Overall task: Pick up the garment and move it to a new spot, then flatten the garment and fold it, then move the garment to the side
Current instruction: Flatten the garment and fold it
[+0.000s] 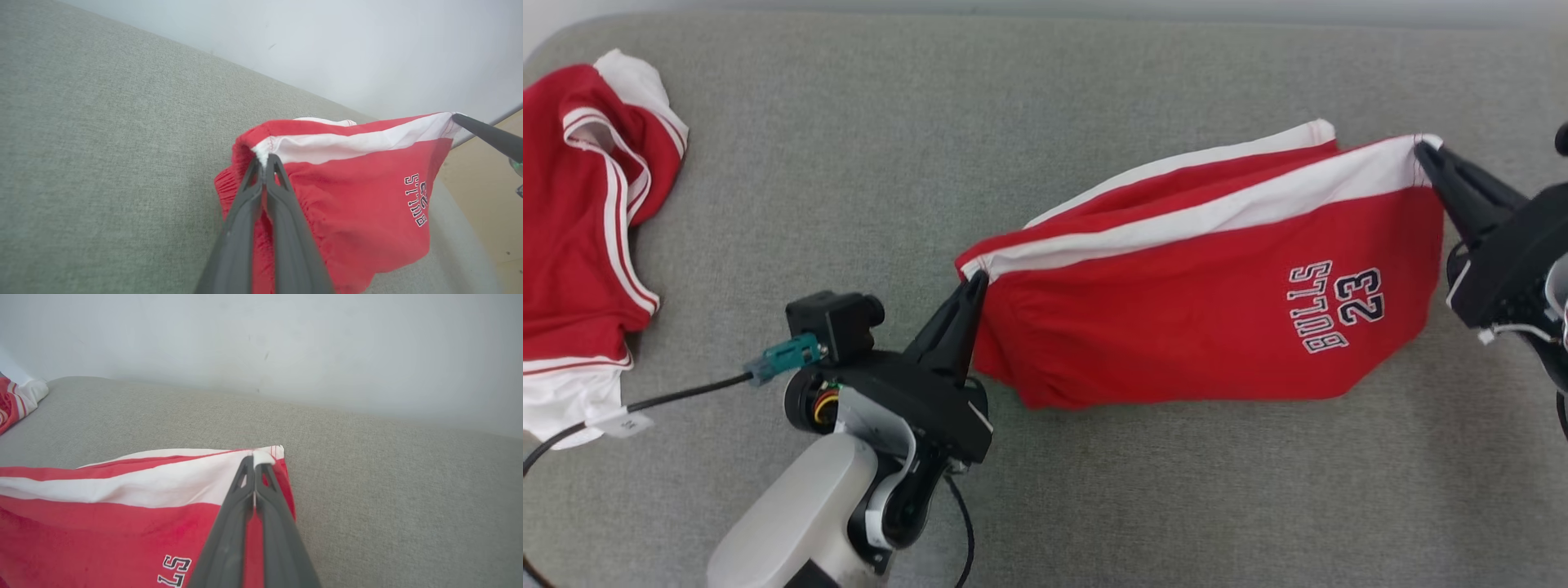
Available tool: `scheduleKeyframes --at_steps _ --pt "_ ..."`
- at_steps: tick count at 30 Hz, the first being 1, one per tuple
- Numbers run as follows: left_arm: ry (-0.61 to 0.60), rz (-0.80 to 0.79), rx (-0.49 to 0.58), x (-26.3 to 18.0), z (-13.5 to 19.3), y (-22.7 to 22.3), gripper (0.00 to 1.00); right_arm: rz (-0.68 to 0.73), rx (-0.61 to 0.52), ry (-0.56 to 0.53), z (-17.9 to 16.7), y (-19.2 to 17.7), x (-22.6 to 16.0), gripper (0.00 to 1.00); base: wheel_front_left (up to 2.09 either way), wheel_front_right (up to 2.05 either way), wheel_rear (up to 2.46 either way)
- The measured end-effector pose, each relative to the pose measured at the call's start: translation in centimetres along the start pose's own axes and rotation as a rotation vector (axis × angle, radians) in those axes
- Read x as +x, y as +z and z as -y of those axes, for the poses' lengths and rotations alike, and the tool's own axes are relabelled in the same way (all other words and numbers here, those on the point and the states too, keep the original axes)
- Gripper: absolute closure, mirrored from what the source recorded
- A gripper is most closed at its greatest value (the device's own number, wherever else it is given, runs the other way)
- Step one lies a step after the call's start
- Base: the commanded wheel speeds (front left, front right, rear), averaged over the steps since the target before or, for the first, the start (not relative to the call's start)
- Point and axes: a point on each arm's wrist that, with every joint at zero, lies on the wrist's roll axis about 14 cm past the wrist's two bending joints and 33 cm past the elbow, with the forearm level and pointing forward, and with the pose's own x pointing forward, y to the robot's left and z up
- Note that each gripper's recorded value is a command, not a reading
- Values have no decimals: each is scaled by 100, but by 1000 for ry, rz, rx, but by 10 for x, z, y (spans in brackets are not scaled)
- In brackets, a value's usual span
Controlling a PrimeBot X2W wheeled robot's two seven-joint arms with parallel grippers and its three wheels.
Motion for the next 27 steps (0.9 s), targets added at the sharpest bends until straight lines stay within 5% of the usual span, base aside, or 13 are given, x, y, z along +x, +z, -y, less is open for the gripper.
scheduleKeyframes --at_steps 21,22,23,27 --pt "106 -8 -4 38 -35 -4 100 5 4 -8 8 -13 89 100 0 0 0" --pt "108 -8 -1 39 -36 -4 55 7 13 -10 8 -14 91 77 0 0 0" --pt "110 1 4 39 -37 -3 0 11 18 -12 8 -14 93 0 0 0 0" --pt "113 28 21 41 -37 2 0 20 25 -2 2 -12 96 0 0 0 0"
